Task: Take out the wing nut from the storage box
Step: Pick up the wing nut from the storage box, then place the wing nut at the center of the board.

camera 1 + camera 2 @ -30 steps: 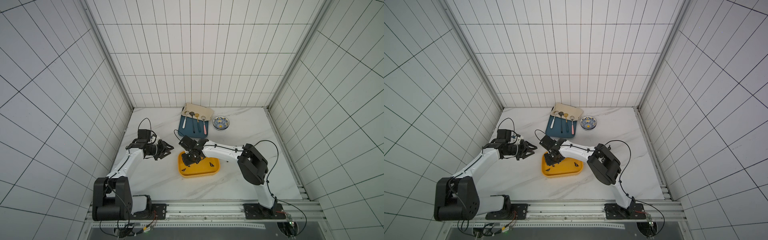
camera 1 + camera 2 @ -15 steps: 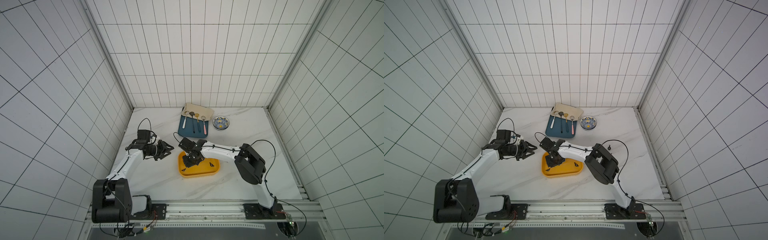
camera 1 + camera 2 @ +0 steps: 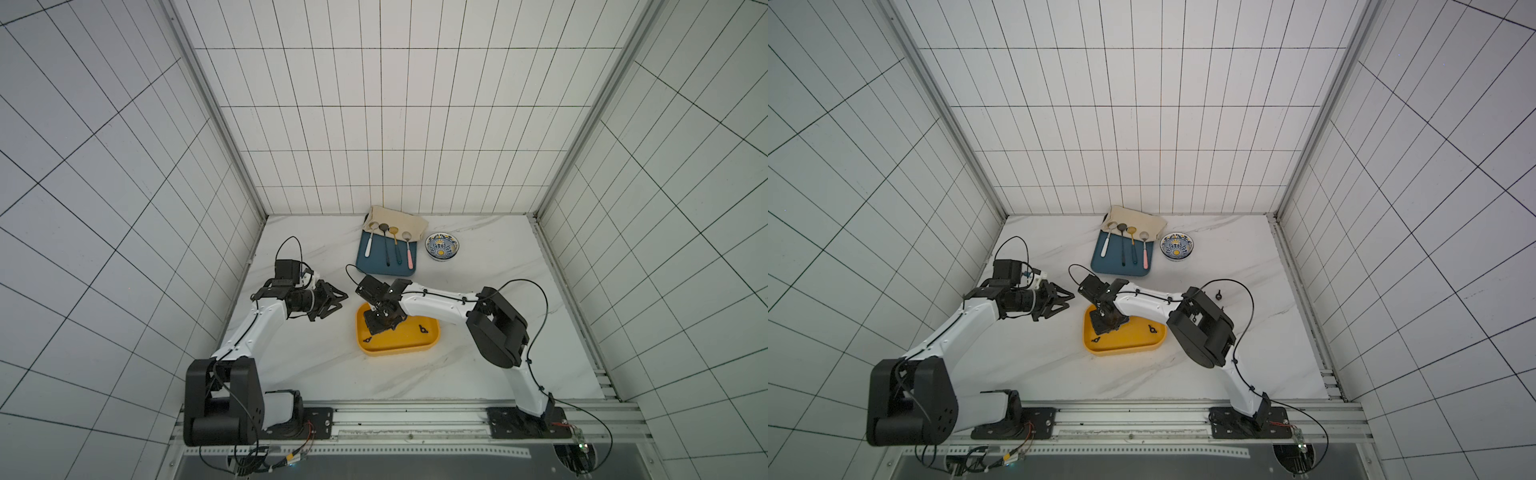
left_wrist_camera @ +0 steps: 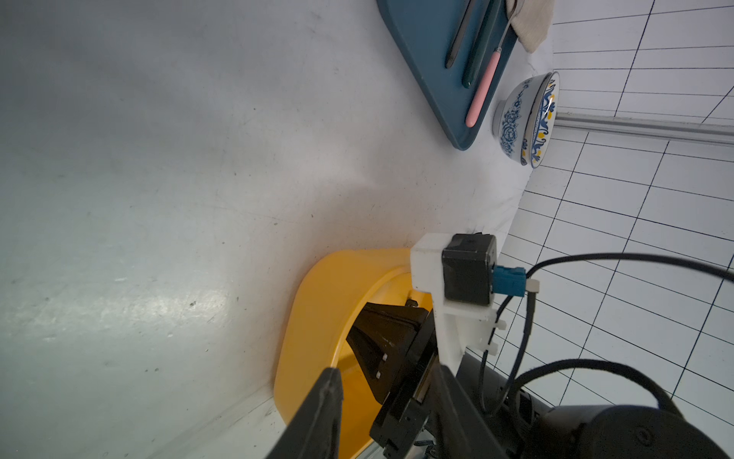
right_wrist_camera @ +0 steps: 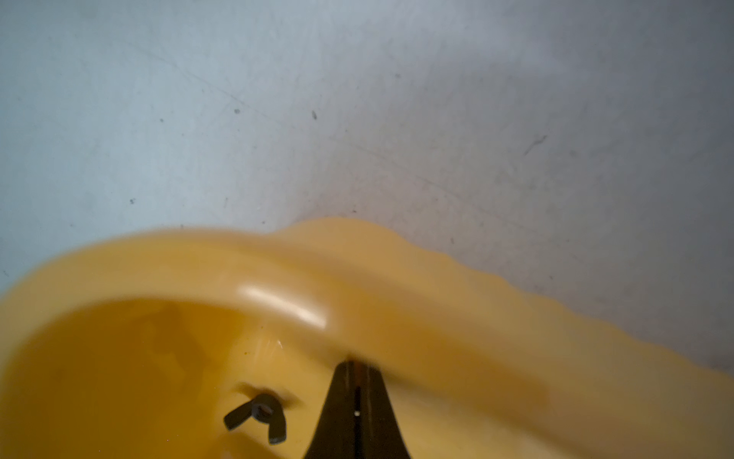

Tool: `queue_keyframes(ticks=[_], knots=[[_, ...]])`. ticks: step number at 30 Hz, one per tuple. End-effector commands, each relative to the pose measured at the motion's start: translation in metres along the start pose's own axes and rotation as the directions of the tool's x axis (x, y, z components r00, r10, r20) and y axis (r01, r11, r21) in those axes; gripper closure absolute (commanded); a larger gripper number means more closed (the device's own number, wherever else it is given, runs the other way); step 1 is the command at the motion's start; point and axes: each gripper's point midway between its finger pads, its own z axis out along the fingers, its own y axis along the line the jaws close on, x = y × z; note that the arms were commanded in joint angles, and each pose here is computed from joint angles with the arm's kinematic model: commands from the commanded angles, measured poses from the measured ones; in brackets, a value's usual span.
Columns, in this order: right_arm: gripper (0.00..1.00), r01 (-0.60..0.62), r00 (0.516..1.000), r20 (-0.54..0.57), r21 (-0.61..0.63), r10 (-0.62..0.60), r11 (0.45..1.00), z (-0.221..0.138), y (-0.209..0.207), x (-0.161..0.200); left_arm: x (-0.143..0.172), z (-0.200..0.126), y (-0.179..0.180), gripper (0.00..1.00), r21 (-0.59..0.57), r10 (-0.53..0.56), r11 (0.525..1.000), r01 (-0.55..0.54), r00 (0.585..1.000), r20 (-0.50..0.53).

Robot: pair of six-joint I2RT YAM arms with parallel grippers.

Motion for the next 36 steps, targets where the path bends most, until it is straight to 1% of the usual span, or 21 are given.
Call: queue_keyframes(ticks=[1, 4, 11, 15, 17, 21, 23, 27, 31, 34, 36], knots=[[1.0, 0.0, 0.995, 0.098, 0.027, -0.003, 1.0, -0.032, -0.004, -0.018, 0.0, -0.003, -0.002, 0.6, 0.006, 0.023, 1.0, -0.023, 1.0, 0.01], [1.0, -0.018, 0.991, 0.136, 0.025, 0.014, 1.0, -0.047, -0.011, -0.027, 0.0, -0.004, -0.006, 0.6, 0.014, 0.028, 1.0, -0.028, 1.0, 0.011], [1.0, -0.058, 0.988, 0.144, 0.06, 0.049, 0.997, -0.057, -0.04, -0.024, 0.009, 0.004, -0.021, 0.6, 0.023, 0.073, 0.997, -0.073, 0.997, -0.022], [1.0, -0.113, 0.982, 0.162, 0.096, 0.096, 0.989, -0.073, -0.068, -0.018, 0.025, 0.018, -0.046, 0.6, 0.023, 0.163, 0.987, -0.162, 0.984, -0.067], [1.0, -0.164, 0.975, 0.174, 0.132, 0.14, 0.978, -0.084, -0.094, -0.01, 0.036, 0.027, -0.068, 0.6, 0.036, 0.225, 0.974, -0.223, 0.97, -0.092], [1.0, -0.27, 0.95, 0.217, 0.21, 0.225, 0.94, -0.11, -0.149, 0.014, 0.061, 0.047, -0.108, 0.6, 0.095, 0.326, 0.944, -0.315, 0.936, -0.136], [1.0, -0.333, 0.933, 0.224, 0.252, 0.28, 0.909, -0.117, -0.177, 0.035, 0.082, 0.064, -0.124, 0.6, 0.12, 0.371, 0.928, -0.354, 0.91, -0.185], [1.0, -0.451, 0.889, 0.237, 0.305, 0.392, 0.839, -0.12, -0.215, 0.08, 0.123, 0.099, -0.138, 0.6, 0.15, 0.42, 0.907, -0.393, 0.866, -0.27], [1.0, -0.531, 0.846, 0.248, 0.328, 0.471, 0.781, -0.113, -0.232, 0.116, 0.158, 0.125, -0.144, 0.6, 0.177, 0.446, 0.895, -0.409, 0.833, -0.329], [1.0, -0.563, 0.826, 0.233, 0.338, 0.512, 0.754, -0.101, -0.239, 0.134, 0.176, 0.14, -0.143, 0.6, 0.181, 0.453, 0.892, -0.415, 0.812, -0.368], [1.0, -0.574, 0.819, 0.224, 0.341, 0.528, 0.745, -0.094, -0.241, 0.14, 0.182, 0.145, -0.142, 0.61, 0.178, 0.454, 0.891, -0.418, 0.807, -0.378]])
